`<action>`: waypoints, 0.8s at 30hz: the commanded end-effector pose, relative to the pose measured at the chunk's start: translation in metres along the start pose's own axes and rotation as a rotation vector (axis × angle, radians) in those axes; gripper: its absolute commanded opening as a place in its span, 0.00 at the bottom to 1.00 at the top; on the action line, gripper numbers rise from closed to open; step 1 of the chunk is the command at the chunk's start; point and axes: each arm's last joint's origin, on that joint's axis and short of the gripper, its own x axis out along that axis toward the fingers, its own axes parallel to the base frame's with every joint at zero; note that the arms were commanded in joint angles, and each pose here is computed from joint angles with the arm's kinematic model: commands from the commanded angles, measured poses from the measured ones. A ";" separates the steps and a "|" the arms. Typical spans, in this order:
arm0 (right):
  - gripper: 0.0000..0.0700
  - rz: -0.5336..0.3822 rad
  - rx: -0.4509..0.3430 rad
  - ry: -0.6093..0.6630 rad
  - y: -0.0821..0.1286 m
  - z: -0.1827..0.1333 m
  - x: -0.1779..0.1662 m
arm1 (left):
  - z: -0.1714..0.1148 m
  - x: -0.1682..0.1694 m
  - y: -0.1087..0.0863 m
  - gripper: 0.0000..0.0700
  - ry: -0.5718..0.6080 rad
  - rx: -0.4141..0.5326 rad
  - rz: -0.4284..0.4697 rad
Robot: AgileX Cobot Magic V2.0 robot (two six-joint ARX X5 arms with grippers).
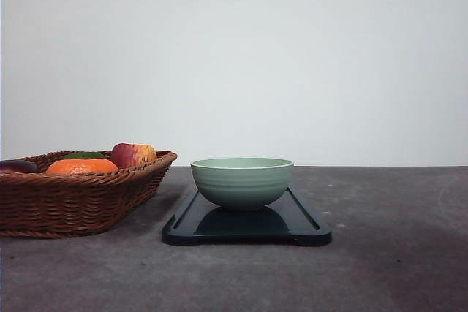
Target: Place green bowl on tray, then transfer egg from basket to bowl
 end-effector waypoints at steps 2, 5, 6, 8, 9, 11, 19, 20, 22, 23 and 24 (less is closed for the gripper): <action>0.02 -0.014 -0.002 -0.034 -0.001 -0.006 0.000 | -0.005 0.002 0.001 0.00 0.008 0.009 0.004; 0.02 -0.018 0.001 -0.073 0.000 -0.017 0.002 | -0.005 0.002 0.001 0.00 0.008 0.009 0.003; 0.02 -0.018 0.011 -0.087 0.000 -0.020 0.003 | -0.005 0.002 0.001 0.00 0.008 0.009 0.003; 0.02 -0.019 0.033 -0.110 0.000 -0.026 0.007 | -0.005 0.002 0.001 0.00 0.008 0.009 0.003; 0.02 -0.018 0.040 -0.104 0.000 -0.026 0.007 | -0.005 0.002 0.001 0.00 0.009 0.009 0.004; 0.02 -0.010 0.041 -0.108 0.001 -0.026 0.007 | -0.005 0.002 0.001 0.00 0.007 0.009 0.004; 0.02 0.011 0.034 -0.118 0.003 -0.025 0.007 | -0.005 0.002 0.001 0.00 0.008 0.009 0.003; 0.02 0.011 0.034 -0.120 0.003 -0.025 0.007 | -0.005 0.002 0.001 0.00 0.008 0.009 0.003; 0.02 0.010 0.033 -0.128 0.003 -0.024 0.007 | -0.005 0.002 0.001 0.00 0.007 0.009 0.003; 0.02 0.009 0.033 -0.134 0.003 -0.023 0.007 | -0.005 0.002 0.001 0.00 0.008 0.009 0.003; 0.02 0.009 0.032 -0.139 0.003 -0.023 0.007 | -0.005 0.002 0.001 0.00 0.008 0.009 0.003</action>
